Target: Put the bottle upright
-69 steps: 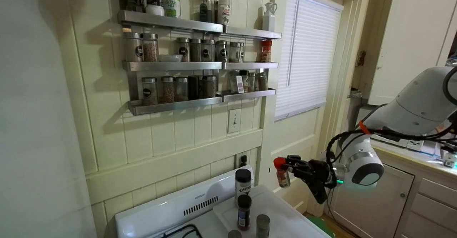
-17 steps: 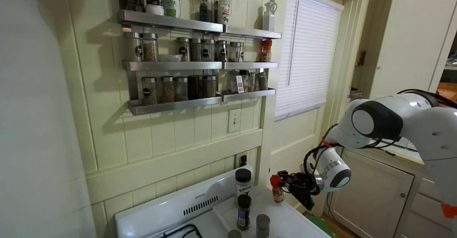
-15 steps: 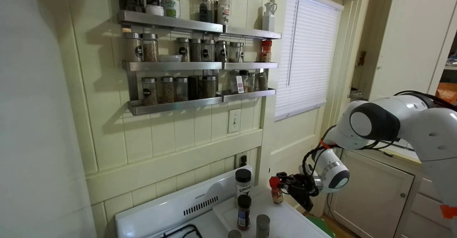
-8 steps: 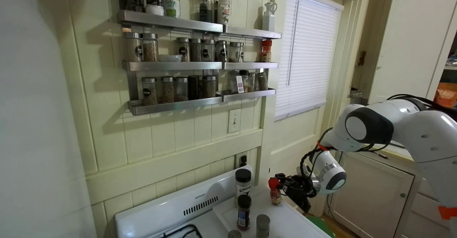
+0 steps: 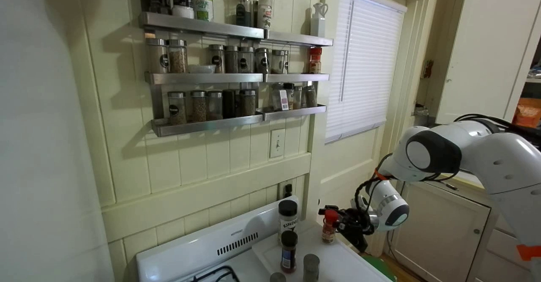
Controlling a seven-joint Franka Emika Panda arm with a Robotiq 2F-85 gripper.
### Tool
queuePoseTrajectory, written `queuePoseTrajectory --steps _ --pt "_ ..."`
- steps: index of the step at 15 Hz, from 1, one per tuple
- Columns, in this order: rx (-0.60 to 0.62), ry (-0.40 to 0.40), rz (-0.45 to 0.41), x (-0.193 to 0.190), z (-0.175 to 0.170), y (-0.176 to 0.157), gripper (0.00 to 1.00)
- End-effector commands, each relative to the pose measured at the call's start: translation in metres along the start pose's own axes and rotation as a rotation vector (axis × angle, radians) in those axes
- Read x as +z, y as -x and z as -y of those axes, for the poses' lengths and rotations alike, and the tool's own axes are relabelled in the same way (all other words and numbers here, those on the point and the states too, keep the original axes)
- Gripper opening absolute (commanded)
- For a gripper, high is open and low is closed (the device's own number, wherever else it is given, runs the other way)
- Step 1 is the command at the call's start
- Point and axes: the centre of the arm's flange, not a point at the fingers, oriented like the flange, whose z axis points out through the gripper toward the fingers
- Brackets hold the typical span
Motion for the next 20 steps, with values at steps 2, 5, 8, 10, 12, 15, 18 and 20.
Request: queuePoseTrajectory --steps 2,5,8,10,12,15,18,20 --pt "-0.036 -0.036 -0.011 -0.018 0.035 0.031 1.00" --pt "-0.029 -0.044 -0.001 -0.018 0.036 0.027 1.00" --pt "-0.017 -0.047 0.010 -0.017 0.038 0.025 1.00" --pt "0.005 -0.046 0.022 -0.016 0.042 0.021 1.00" --pt "0.008 -0.047 0.035 -0.017 0.044 0.016 1.00" --pt "0.008 -0.048 0.063 -0.021 0.047 0.008 1.00" --pt "-0.006 -0.027 0.079 -0.027 0.046 0.002 1.00" --pt "-0.020 -0.005 0.093 -0.030 0.043 -0.001 1.00"
